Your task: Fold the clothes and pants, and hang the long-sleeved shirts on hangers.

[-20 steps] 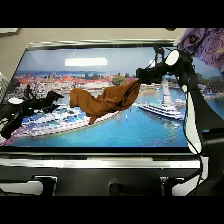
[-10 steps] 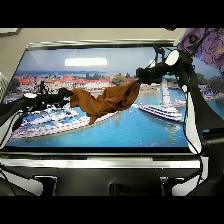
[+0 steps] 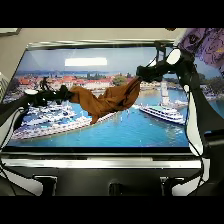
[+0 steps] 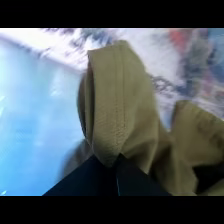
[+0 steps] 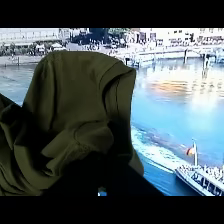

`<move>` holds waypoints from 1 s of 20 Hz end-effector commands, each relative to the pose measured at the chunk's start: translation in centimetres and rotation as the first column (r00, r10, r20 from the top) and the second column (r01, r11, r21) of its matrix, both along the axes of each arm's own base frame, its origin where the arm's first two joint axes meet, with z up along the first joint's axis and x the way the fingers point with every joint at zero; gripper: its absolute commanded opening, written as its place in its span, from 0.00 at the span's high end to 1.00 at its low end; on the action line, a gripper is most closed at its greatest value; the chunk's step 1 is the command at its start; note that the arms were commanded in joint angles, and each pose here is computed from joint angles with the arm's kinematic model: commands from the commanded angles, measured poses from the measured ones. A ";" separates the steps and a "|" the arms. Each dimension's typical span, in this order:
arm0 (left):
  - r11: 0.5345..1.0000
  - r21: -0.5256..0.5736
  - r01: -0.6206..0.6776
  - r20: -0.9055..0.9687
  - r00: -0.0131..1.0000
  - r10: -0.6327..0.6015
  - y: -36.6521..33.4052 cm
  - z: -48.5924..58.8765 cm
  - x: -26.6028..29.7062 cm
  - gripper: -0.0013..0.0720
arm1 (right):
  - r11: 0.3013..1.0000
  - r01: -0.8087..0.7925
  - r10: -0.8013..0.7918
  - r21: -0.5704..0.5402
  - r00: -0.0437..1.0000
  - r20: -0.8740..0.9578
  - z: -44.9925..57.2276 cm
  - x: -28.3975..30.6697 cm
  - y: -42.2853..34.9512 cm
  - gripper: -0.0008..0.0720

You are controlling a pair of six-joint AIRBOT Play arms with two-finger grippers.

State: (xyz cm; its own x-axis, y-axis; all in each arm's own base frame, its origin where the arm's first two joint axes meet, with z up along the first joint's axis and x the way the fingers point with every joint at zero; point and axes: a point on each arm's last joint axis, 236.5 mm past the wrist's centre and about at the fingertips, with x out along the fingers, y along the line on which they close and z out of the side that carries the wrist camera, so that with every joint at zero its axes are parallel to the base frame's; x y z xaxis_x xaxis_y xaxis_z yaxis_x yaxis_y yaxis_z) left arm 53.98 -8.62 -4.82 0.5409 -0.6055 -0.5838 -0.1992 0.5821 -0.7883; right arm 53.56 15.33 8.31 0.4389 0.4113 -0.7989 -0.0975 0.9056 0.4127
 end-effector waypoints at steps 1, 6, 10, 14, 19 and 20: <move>0.998 0.056 0.030 0.207 0.978 -0.041 1.8 10.2 2.3 0.96 | 1.000 0.021 -0.022 0.005 0.981 0.192 6.4 1.3 -0.5 0.95; 0.888 0.447 -0.104 0.507 0.847 -0.157 7.2 30.9 -1.7 0.96 | 0.988 0.128 -0.062 -0.081 0.828 0.558 23.6 -3.1 -5.0 0.95; 0.735 0.588 -0.336 0.616 0.775 -0.139 10.0 41.9 -11.6 0.96 | 0.976 0.208 -0.083 -0.070 0.646 0.759 35.8 -13.1 -8.2 0.95; 0.662 0.609 -0.437 0.667 0.734 -0.129 9.9 47.1 -21.2 0.96 | 0.977 0.213 -0.113 -0.019 0.591 0.799 40.0 -21.9 -9.3 0.95; 0.671 0.629 -0.392 0.607 0.787 -0.109 9.5 45.0 -23.6 0.96 | 0.974 0.227 -0.170 0.010 0.700 0.694 36.7 -21.5 -9.2 0.95; 0.688 0.639 -0.344 0.564 0.818 -0.115 9.1 42.7 -22.6 0.96 | 0.974 0.226 -0.164 -0.014 0.746 0.646 34.6 -19.7 -8.9 0.95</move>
